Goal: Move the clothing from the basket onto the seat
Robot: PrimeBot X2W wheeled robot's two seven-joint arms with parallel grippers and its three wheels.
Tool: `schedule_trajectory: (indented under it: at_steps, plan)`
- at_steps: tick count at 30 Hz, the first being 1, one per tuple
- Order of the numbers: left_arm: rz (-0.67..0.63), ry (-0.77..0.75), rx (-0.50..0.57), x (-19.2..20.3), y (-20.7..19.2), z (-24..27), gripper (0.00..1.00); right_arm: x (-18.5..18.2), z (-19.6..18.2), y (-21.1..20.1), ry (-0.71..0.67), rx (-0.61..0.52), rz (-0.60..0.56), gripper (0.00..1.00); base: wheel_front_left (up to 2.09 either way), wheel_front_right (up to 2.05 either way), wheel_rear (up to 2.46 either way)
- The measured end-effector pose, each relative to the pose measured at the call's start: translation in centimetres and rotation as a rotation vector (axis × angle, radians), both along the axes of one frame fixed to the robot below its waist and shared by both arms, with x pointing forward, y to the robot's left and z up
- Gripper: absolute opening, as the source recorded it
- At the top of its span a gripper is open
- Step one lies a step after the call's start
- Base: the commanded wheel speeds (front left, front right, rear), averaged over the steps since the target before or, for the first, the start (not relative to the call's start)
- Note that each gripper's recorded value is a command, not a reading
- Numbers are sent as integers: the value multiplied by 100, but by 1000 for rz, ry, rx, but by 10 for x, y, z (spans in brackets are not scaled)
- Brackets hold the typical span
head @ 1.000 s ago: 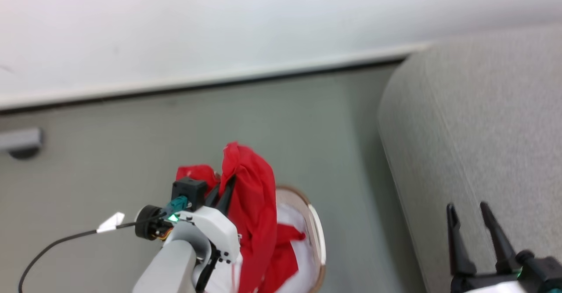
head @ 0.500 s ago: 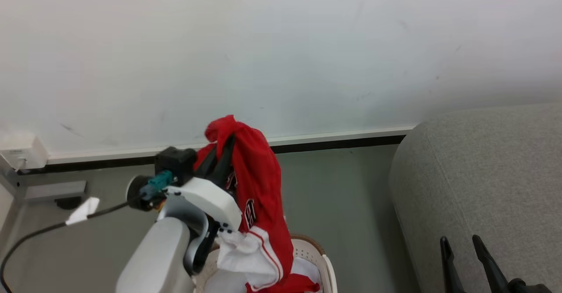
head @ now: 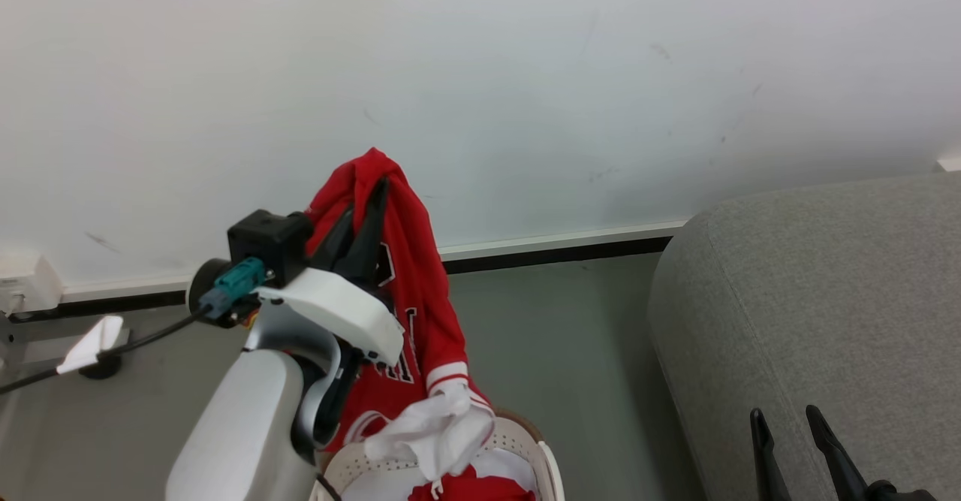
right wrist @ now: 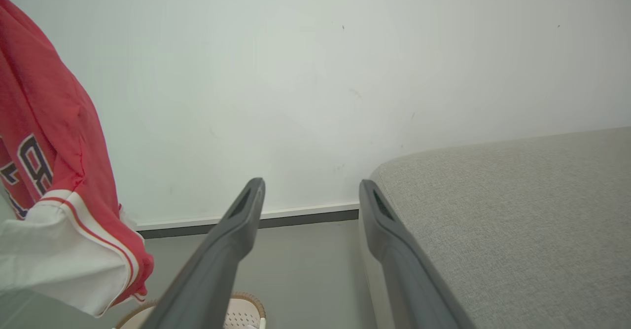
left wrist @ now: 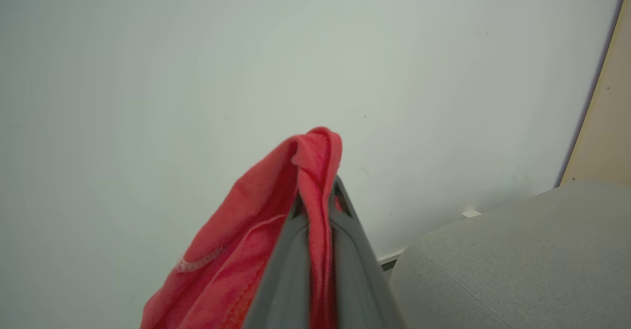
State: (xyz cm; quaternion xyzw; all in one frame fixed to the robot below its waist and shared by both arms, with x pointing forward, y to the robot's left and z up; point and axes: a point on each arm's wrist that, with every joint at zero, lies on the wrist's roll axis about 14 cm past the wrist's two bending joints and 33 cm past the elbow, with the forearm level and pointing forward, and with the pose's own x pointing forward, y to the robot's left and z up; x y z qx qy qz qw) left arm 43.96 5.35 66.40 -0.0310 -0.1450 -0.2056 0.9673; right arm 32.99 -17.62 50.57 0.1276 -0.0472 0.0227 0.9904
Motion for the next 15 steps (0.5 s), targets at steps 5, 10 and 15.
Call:
schedule_trajectory:
  at_steps: [5, 10, 15]
  plan:
    - [-7, 10, -5, -3, -2, -2, 0, 0, 5, 1, -17, -39, 6, 100, 0, 0, 0]
    - [-21, 3, -5, -7, -6, 1, 0, 3, 18, 11, -56, -80, 37, 100, 0, 0, 0]
    - [-37, 0, -6, -13, -11, 2, 0, 9, 40, 38, -129, -123, 138, 100, 0, 0, 0]
